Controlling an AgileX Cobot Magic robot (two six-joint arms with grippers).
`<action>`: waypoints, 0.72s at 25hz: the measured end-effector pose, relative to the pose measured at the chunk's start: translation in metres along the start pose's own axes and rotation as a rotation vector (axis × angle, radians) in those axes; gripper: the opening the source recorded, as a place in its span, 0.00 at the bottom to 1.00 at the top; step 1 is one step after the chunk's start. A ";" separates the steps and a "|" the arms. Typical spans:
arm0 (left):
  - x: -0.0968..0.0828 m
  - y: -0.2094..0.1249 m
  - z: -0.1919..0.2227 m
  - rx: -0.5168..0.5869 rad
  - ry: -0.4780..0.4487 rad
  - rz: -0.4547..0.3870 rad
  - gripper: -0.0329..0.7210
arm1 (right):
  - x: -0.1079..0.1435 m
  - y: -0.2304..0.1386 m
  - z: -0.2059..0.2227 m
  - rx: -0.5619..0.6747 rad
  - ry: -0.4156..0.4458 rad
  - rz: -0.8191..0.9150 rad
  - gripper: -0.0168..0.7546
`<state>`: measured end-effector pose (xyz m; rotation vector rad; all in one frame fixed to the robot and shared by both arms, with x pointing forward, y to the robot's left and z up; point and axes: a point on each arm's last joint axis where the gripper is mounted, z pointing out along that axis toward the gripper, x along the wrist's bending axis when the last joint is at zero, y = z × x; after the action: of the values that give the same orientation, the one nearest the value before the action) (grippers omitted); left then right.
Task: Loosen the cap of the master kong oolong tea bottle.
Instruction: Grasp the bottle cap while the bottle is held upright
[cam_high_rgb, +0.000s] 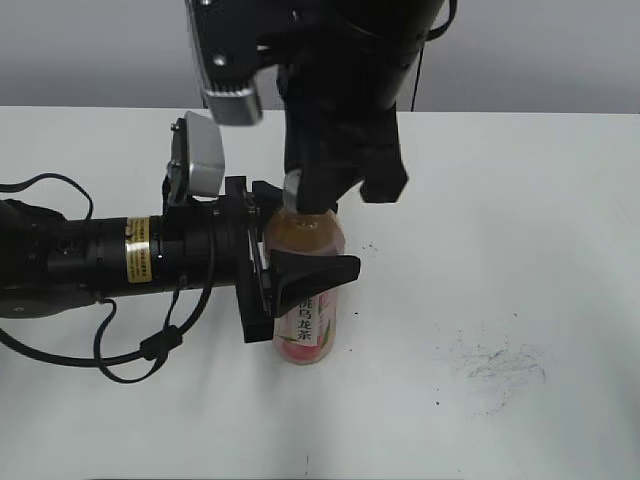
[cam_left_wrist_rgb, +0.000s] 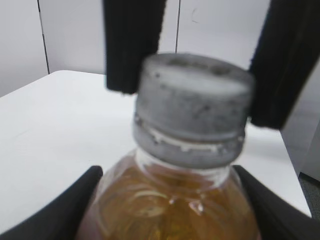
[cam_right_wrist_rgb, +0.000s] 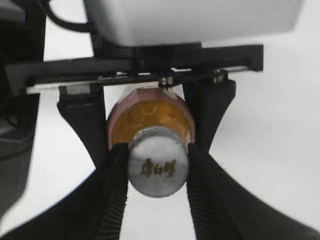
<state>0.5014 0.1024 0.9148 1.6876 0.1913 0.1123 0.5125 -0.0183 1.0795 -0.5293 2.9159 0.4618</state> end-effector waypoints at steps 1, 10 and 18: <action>0.000 0.000 0.000 0.000 -0.002 0.002 0.64 | 0.000 0.000 0.000 -0.001 0.000 -0.105 0.38; 0.000 0.000 0.000 0.001 -0.005 0.007 0.64 | 0.000 0.001 0.000 -0.011 -0.004 -1.120 0.38; 0.000 -0.001 0.000 0.008 0.005 -0.003 0.64 | -0.001 0.001 0.000 -0.001 -0.015 -1.578 0.38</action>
<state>0.5018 0.1026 0.9141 1.6951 0.1984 0.1137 0.5129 -0.0172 1.0801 -2.3107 1.5884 0.1695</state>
